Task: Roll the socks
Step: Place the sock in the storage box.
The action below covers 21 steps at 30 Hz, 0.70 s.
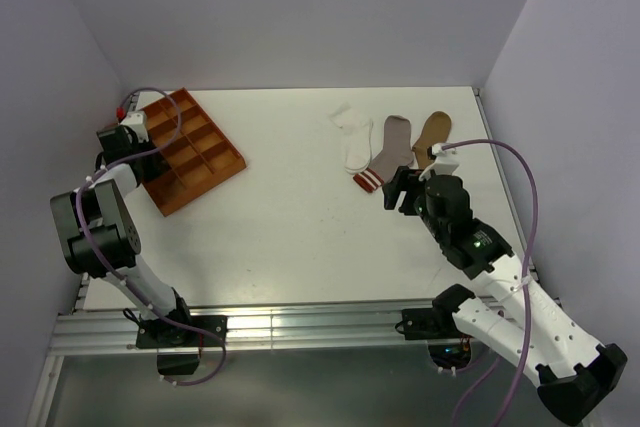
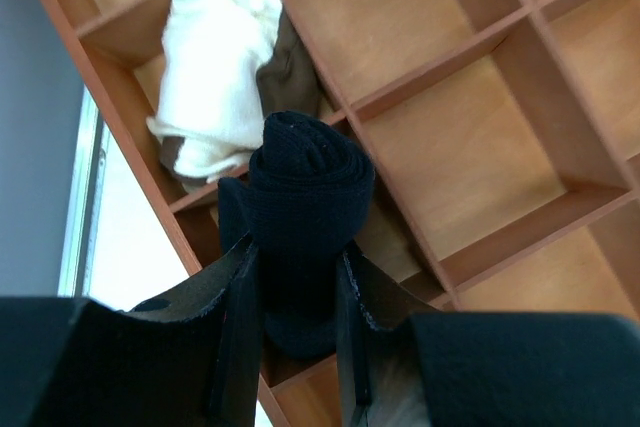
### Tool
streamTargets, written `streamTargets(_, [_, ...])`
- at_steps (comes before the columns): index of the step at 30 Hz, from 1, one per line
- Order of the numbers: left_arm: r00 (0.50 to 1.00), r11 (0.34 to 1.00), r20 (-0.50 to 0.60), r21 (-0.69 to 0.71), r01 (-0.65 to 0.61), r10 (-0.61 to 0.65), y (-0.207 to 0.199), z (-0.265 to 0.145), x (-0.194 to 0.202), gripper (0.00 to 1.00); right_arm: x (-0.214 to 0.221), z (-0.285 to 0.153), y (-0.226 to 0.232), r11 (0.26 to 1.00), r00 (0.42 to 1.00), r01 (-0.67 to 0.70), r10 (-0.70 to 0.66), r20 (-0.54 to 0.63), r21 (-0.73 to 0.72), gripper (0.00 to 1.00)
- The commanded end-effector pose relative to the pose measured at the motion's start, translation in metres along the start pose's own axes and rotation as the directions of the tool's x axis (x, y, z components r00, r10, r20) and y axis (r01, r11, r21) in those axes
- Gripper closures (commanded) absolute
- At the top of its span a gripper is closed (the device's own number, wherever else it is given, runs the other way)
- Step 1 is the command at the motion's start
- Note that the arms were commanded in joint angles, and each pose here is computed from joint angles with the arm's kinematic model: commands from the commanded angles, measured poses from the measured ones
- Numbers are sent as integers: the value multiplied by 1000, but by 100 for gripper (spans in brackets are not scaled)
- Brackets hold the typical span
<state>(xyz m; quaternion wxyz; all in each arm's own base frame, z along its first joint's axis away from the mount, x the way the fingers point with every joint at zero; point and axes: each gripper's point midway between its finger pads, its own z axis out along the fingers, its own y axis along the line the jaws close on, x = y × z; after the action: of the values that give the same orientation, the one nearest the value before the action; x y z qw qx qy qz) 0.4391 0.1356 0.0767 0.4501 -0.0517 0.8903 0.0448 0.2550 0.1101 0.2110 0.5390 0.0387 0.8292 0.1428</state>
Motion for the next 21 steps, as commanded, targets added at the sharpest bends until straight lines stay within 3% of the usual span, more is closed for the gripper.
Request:
streamTargets(1, [997, 1000, -70, -8, -17, 16, 5, 4, 12, 100, -14, -1, -1, 1000, 998, 2, -2, 62, 3, 22])
streamTargets(21, [928, 992, -355, 96, -84, 113, -2, 28, 68, 100, -17, -6, -4, 1000, 996, -6, 6, 91, 3, 22])
